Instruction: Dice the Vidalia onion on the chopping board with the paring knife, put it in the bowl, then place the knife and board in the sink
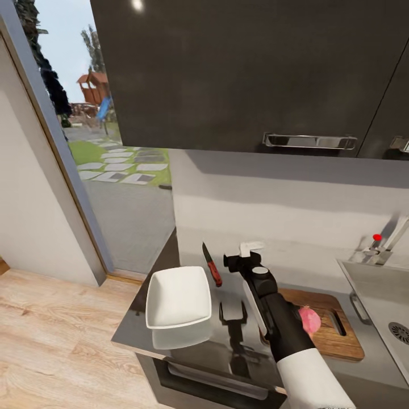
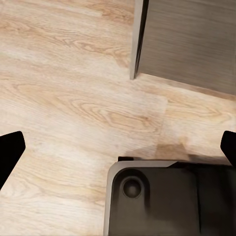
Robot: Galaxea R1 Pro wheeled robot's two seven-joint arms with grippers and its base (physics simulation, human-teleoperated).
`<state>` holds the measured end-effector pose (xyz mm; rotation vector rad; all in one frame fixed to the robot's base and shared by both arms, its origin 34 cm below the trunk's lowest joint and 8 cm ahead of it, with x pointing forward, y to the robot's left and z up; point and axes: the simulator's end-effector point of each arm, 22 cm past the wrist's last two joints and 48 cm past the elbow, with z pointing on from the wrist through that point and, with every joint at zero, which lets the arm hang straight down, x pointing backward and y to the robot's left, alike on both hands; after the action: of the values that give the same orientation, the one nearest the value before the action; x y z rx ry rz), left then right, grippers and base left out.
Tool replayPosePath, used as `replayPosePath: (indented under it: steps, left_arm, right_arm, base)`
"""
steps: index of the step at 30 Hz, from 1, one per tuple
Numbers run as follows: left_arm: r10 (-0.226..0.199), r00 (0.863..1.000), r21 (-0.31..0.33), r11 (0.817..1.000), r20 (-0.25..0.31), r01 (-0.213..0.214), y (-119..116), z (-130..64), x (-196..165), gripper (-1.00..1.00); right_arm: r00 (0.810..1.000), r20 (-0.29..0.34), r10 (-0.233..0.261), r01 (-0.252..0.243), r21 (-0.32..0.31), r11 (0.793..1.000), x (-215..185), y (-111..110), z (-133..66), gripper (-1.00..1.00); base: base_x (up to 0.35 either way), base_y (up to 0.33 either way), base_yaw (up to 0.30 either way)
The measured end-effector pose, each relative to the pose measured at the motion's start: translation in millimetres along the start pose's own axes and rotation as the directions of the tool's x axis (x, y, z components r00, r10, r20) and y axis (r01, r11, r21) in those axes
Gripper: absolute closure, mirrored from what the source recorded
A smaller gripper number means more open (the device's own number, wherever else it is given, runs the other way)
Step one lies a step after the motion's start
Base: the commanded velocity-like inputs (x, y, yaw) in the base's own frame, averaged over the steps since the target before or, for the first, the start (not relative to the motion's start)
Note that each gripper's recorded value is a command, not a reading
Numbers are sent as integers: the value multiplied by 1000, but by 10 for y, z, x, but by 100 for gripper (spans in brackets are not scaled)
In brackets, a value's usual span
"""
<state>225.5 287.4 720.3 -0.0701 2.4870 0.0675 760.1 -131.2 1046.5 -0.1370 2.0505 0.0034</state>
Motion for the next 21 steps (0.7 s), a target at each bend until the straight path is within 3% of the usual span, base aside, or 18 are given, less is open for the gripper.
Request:
replayPosePath:
  steps: [21]
  left_arm:
    - [-2, 1000, 4, 1000, 22, 2, -19, 17, -104, -100]
  right_arm:
    - [999, -49, -8, 8, -3, 1000, 221, 26, 67, -100]
  base:
    - [0, 0, 0]
